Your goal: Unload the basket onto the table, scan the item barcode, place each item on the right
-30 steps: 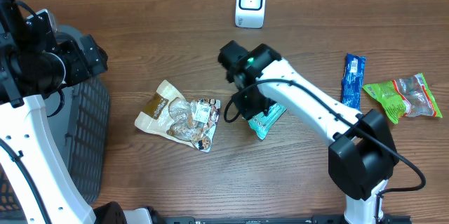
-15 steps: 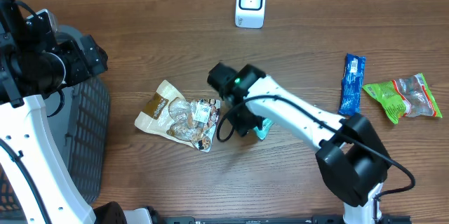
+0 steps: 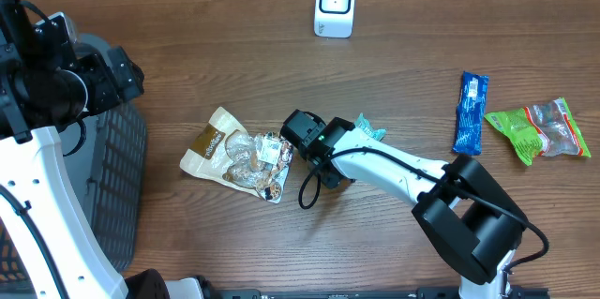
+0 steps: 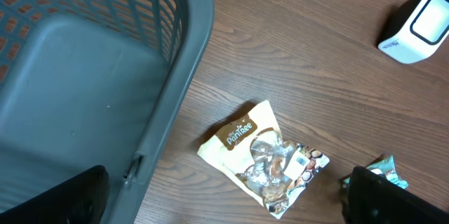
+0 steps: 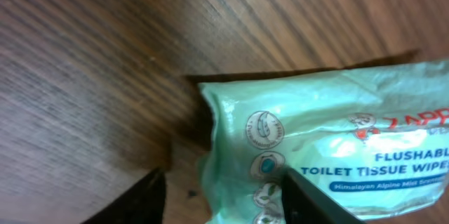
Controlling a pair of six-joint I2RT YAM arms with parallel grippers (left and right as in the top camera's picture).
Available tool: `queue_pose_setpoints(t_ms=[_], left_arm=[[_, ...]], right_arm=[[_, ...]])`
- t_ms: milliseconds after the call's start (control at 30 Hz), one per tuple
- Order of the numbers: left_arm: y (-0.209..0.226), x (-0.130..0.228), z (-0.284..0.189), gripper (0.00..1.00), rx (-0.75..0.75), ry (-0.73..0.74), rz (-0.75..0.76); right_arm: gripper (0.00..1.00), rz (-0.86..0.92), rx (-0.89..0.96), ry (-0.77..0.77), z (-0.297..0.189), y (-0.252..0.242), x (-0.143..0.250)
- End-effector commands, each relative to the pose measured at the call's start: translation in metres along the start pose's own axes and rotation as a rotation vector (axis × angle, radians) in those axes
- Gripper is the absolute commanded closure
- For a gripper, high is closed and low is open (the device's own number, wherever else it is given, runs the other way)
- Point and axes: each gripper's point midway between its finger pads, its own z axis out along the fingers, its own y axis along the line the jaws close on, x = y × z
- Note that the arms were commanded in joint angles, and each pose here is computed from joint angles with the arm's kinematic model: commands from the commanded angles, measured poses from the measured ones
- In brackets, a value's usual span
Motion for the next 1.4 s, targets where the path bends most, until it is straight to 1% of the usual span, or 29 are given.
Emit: queue_pose_setpoints(t_ms=[0, 33, 100, 300, 500, 533, 567, 600, 633, 700, 833, 900, 1000, 1167, 1267, 1367], left_arm=[[-0.002, -0.003, -0.008, 0.00, 0.011, -0.028, -0.014], [-0.002, -0.003, -0.008, 0.00, 0.011, -0.028, -0.014], [-0.002, -0.003, -0.008, 0.00, 0.011, -0.028, -0.014], [-0.002, -0.003, -0.008, 0.00, 0.011, -0.028, -0.014], [-0.005, -0.002, -0.008, 0.01, 0.015, -0.027, -0.008], [-0.004, -0.002, -0.008, 0.00, 0.014, -0.027, -0.009], [-0.004, -0.002, -0.008, 0.01, 0.014, -0.027, -0.009], [-0.004, -0.002, -0.008, 0.01, 0.014, -0.027, -0.009], [-0.004, -0.002, -0.008, 0.00, 0.014, -0.027, -0.009], [-0.004, -0.002, -0.008, 0.00, 0.014, -0.027, -0.009], [-0.004, -0.002, -0.008, 0.01, 0.014, -0.027, -0.009], [-0.004, -0.002, -0.008, 0.00, 0.014, -0.027, -0.009], [-0.004, -0.002, -0.008, 0.00, 0.014, -0.027, -0.009], [-0.004, -0.002, -0.008, 0.01, 0.014, -0.027, -0.009], [-0.004, -0.002, -0.008, 0.00, 0.014, -0.027, -0.009], [-0.004, -0.002, -0.008, 0.00, 0.014, -0.027, -0.009]], right_arm=[[0.55, -0.040, -0.029, 0.055, 0.023, 0.010, 0.019], [0.60, -0.039, -0.029, 0.057, 0.023, 0.009, 0.019], [0.66, -0.040, -0.027, 0.058, 0.023, 0.009, 0.020], [0.71, -0.041, -0.008, 0.063, 0.023, 0.006, 0.021], [0.83, -0.043, -0.006, 0.070, 0.023, 0.005, 0.023], [0.83, -0.043, -0.006, 0.071, 0.023, 0.005, 0.023], [0.80, -0.043, -0.006, 0.071, 0.023, 0.005, 0.023], [0.59, -0.042, -0.006, 0.066, 0.023, 0.005, 0.022], [0.52, -0.040, -0.007, 0.058, 0.023, 0.006, 0.020], [0.50, -0.037, -0.007, 0.047, 0.023, 0.006, 0.017], [0.51, -0.054, -0.009, 0.028, 0.024, 0.006, 0.013], [0.53, -0.052, -0.014, 0.018, 0.026, 0.007, 0.012], [0.59, -0.045, -0.019, 0.009, 0.033, 0.008, 0.014], [0.61, -0.023, -0.017, 0.024, 0.046, 0.001, 0.025], [0.66, -0.007, -0.017, 0.047, 0.053, -0.005, 0.034], [0.75, -0.001, -0.016, 0.061, 0.055, -0.007, 0.040]])
